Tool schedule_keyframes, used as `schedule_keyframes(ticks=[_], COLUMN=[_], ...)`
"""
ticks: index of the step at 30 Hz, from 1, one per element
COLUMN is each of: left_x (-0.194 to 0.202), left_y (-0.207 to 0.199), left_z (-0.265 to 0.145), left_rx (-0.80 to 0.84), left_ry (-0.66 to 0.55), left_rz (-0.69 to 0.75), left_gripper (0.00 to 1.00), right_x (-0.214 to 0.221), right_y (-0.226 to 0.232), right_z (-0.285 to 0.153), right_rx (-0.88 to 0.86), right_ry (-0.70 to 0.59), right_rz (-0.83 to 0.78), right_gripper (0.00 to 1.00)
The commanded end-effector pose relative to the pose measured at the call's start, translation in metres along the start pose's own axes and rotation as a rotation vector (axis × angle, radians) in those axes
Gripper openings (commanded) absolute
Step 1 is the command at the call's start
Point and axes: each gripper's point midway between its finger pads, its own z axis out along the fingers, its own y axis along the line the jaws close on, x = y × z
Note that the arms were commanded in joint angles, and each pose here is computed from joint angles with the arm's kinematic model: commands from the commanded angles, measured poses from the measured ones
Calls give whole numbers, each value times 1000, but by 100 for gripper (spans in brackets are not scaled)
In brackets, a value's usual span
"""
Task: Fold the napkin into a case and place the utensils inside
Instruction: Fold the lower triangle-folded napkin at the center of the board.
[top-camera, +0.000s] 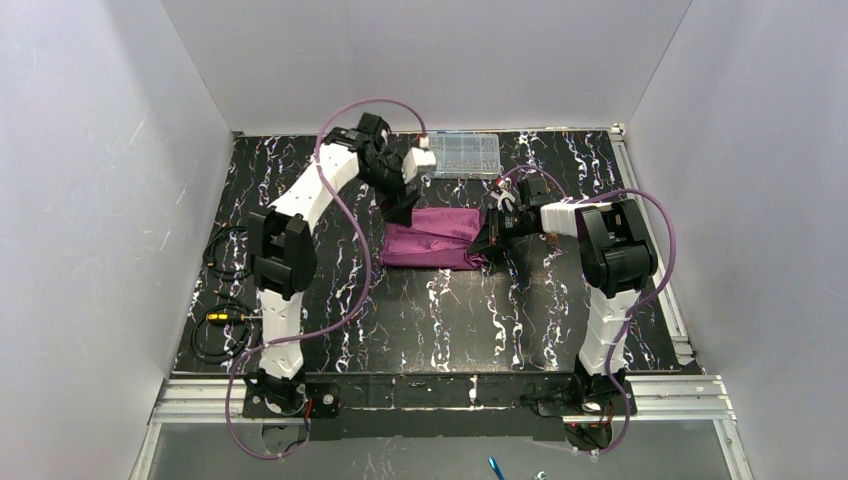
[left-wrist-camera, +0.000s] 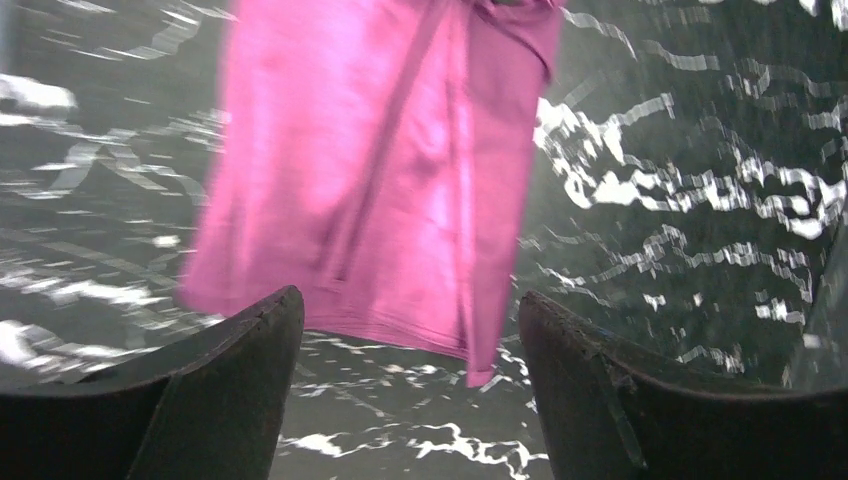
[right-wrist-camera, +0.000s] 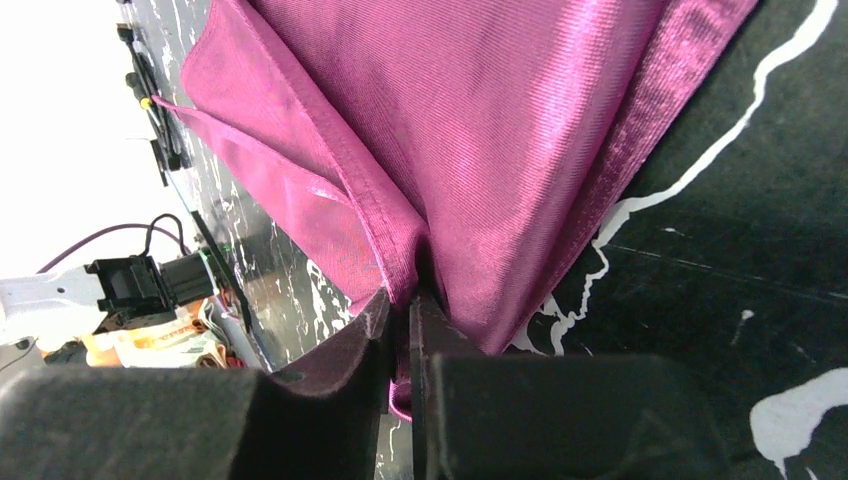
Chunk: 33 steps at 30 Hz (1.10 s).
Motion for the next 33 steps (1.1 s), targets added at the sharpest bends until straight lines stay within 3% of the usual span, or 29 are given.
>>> schedule_keyframes(ticks=[1, 5, 12, 17, 22, 24, 25, 26, 30, 33], left_x=[62, 88, 96, 101, 102, 103, 103, 103, 102, 102], left_y=[-51, -48, -36, -33, -38, -38, -38, -38, -39, -38], left_z=[31, 46, 63, 69, 69, 69, 68, 68, 68, 68], left_rx=[216, 221, 161, 154, 166, 164, 163, 163, 164, 160], left_ry=[189, 284, 337, 367, 364, 366, 367, 367, 363, 363], left_rz=[-33, -26, 37, 46, 40, 37, 37, 38, 38, 33], left_gripper=[70, 59, 48, 28, 18, 15, 12, 9, 0, 0], right_x=[-16, -21, -20, -28, -47, -55, -58, -61, -77, -89], right_y=[4, 15, 20, 36, 55, 60, 63, 65, 70, 72], right_z=[-9, -13, -11, -22, -40, -45, -48, -50, -54, -45], right_rx=[61, 50, 47, 35, 62, 78, 86, 91, 112, 92], right_ry=[-47, -60, -56, -76, -125, -138, -143, -147, -179, -185], right_rz=[-38, -52, -56, -96, -150, -172, -182, -190, -216, -220], right_gripper=[22, 27, 28, 47, 53, 66, 92, 98, 98, 84])
